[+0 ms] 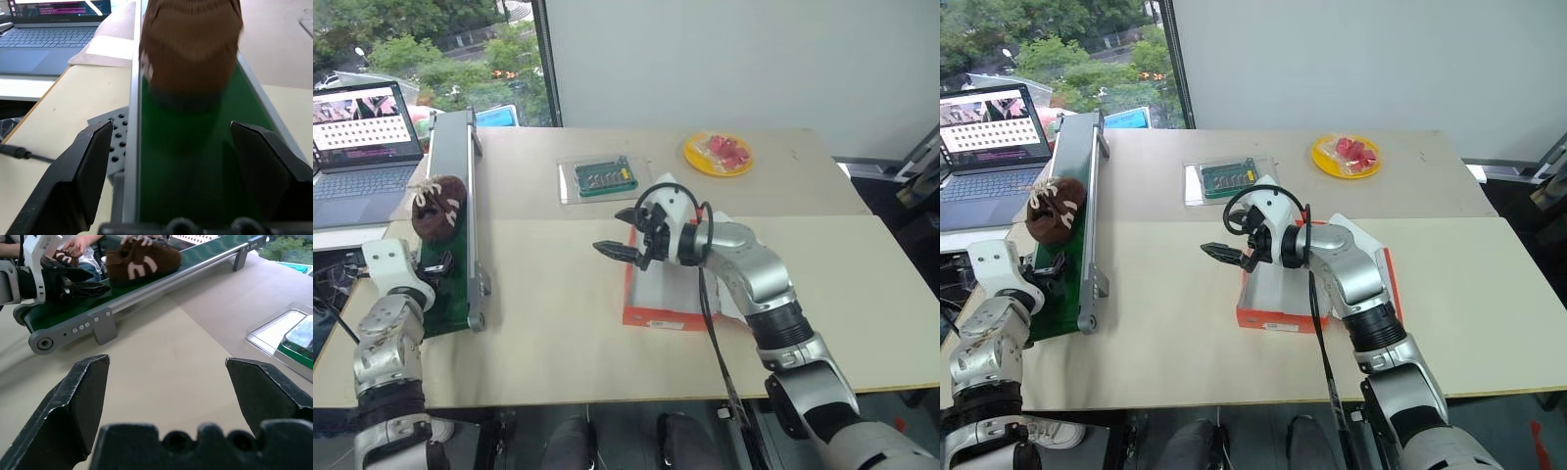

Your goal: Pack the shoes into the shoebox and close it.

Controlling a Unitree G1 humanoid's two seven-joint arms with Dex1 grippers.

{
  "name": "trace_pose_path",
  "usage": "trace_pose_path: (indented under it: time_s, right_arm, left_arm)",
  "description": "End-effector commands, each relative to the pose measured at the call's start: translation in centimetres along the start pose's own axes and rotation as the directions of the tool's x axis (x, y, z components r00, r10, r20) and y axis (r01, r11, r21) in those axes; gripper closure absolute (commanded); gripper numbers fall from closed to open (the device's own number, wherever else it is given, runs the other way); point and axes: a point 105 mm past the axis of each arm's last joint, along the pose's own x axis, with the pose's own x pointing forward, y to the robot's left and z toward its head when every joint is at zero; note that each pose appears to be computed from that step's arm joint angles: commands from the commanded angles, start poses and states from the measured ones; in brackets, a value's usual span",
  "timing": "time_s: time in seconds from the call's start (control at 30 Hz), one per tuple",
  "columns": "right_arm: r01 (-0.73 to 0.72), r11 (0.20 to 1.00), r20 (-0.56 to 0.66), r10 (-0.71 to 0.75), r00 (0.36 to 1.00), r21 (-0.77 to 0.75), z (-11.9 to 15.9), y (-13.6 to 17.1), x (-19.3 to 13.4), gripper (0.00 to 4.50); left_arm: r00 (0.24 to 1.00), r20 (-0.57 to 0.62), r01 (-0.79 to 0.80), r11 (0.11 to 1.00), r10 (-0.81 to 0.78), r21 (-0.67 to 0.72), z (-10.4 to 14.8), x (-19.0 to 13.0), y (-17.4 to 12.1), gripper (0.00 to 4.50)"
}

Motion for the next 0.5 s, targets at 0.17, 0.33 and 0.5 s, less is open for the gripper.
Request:
trace_pose_path:
  time_s: [0.17, 0.33, 0.5]
  right_arm:
    - [0.035, 0.998, 0.022, -0.034, 0.999, -0.046, 1.5, -0.7, -0.3, 0.04]
    - [0.039, 0.998, 0.012, -0.038, 0.999, -0.059, 1.4, -0.7, -0.3, 0.0]
    - [0.039, 0.997, 0.014, -0.039, 0.999, -0.062, 1.7, -0.6, -0.3, 0.0]
  left_arm:
    - [0.999, 0.029, 0.033, 0.999, -0.033, -0.005, 1.0, 0.9, -0.6, 0.42]
    - [0.995, 0.035, 0.094, 0.99, -0.091, -0.105, 1.0, 1.0, -1.6, 1.13]
    - [0.995, 0.078, 0.072, 0.989, -0.063, -0.126, 2.4, 1.1, -1.3, 1.83]
